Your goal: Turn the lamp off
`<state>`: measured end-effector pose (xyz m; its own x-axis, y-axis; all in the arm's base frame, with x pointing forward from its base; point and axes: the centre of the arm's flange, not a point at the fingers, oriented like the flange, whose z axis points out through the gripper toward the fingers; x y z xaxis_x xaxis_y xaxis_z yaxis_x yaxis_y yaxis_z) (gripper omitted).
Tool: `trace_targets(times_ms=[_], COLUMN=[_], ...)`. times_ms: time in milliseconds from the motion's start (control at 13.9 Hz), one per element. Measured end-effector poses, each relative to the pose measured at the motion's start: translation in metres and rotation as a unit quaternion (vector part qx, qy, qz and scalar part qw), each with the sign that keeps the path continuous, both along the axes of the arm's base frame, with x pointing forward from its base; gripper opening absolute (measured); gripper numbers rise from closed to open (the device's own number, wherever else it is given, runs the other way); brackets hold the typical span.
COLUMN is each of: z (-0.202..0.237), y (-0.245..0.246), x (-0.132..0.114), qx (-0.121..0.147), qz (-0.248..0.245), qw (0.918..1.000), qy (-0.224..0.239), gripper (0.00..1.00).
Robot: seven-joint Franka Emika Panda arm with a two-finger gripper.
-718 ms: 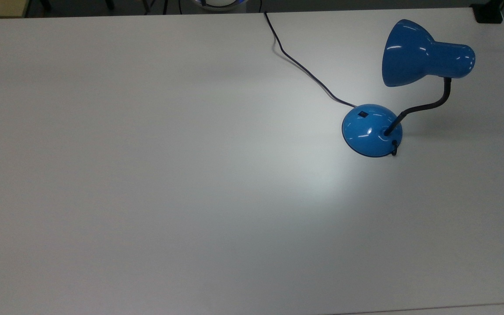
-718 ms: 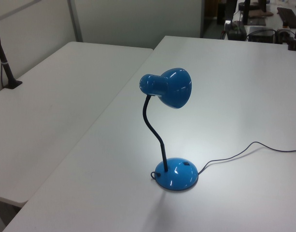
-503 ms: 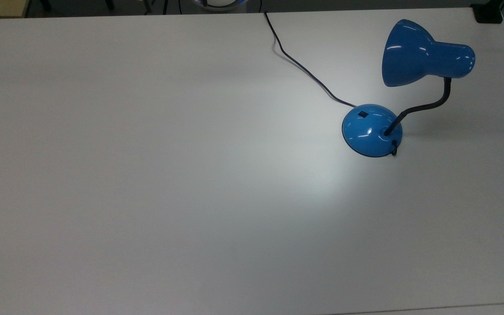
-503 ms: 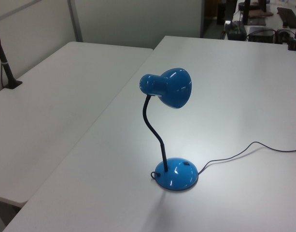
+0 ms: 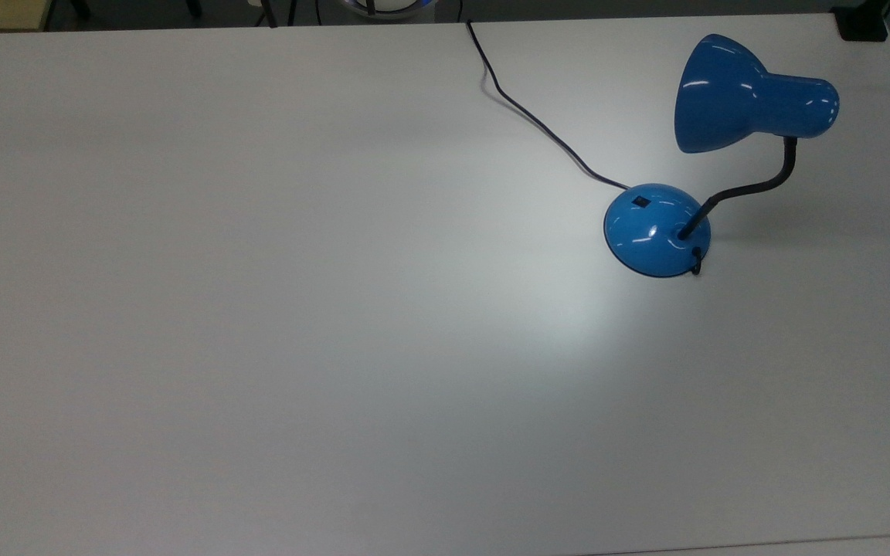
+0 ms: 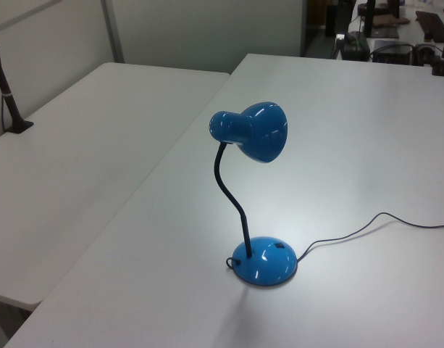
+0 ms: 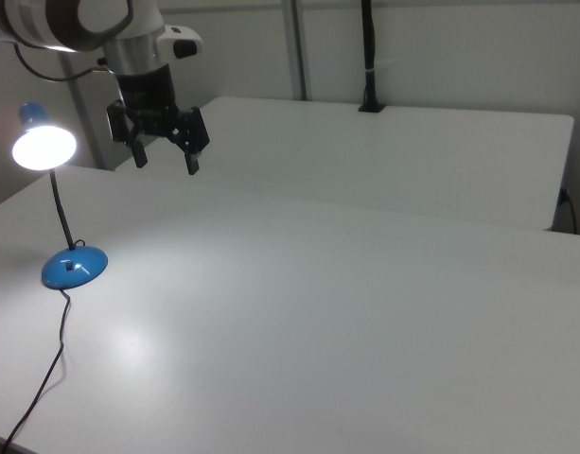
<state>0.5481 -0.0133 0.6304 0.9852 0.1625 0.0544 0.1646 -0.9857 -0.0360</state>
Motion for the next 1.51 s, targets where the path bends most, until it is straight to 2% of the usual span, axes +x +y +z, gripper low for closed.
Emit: trace_targets(times_ms=[287,431,574,790,862,1077,1221,1293,1364,1508], z=[-0.001,-0.007,-0.019,-0.043,-0.054,-0.090,-0.120,-0.142,-0.157,-0.192], y=[0.000,0.002,0.018,0.056,0.071,0.113,0.156,0.185,0.203,0.239], x=[0.000,0.000,0.000,-0.003,-0.004,-0.005,-0.001,0.005,0.008,0.016], qx=[-0.001,-0.002,-0.007,-0.015,-0.015,-0.014,-0.014,-0.010,-0.002,0.025], qz=[0.013,0.064,0.136,0.183,0.193,0.192,0.152,0.117,0.088,0.026], qw=[0.9999,0.9979,0.9906,0.9820,0.9795,0.9769,0.9829,0.9887,0.9924,0.9967], qy=[0.000,0.004,0.017,0.046,0.058,0.093,0.102,0.093,0.086,0.073], gripper=[1.00,1.00,1.00,0.96,0.89,0.54,0.29,0.12,0.02,0.01])
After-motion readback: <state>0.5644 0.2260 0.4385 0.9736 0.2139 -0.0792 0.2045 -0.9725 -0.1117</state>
